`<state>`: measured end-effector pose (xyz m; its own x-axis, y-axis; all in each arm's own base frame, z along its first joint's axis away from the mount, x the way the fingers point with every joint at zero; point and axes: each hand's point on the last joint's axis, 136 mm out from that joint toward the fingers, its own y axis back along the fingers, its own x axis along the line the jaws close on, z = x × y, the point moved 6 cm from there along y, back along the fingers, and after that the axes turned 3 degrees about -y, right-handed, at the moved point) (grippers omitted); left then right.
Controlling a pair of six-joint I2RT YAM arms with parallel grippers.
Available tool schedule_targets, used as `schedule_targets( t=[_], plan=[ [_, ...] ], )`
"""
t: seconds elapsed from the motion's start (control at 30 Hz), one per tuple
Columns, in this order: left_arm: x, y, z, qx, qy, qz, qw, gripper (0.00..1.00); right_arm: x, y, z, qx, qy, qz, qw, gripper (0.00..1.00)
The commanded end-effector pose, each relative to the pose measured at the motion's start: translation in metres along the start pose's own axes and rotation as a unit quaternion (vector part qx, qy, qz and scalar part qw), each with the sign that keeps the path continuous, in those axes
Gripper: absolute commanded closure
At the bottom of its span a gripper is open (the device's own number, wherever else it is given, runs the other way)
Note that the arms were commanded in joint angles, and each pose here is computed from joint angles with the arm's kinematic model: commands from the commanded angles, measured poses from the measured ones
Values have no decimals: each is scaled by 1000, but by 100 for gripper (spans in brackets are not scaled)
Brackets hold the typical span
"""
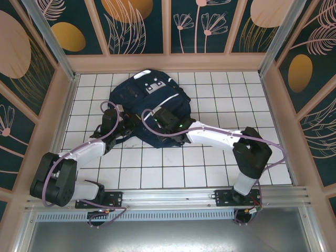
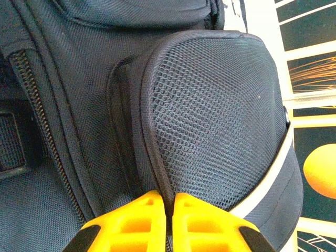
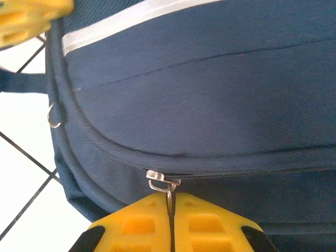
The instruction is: Pack the student bag
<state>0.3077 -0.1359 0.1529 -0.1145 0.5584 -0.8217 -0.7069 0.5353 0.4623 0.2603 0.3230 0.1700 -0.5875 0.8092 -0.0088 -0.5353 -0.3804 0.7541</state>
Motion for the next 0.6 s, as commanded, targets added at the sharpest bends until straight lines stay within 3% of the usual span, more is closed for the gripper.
schedule_targets(
  t=[0.0,0.2,0.4,0.47,0.57],
  plan=[
    [16,-2,8,-30,-14,40,999,94,-42,21,3,-18,-25,-71,997,95],
    [18,-2,7,-29,-16,44,999,95,-89,24,7,-31,-75,-117,990,95],
    [12,-2,11,-28,-25,44,998,93,-110,24,19,-40,-106,-121,986,96],
    [10,1,12,-31,-30,49,998,83,-104,26,23,-44,-107,-103,988,97],
    [9,11,15,-43,-35,68,996,55,-85,34,27,-52,-99,-58,992,99]
  ],
)
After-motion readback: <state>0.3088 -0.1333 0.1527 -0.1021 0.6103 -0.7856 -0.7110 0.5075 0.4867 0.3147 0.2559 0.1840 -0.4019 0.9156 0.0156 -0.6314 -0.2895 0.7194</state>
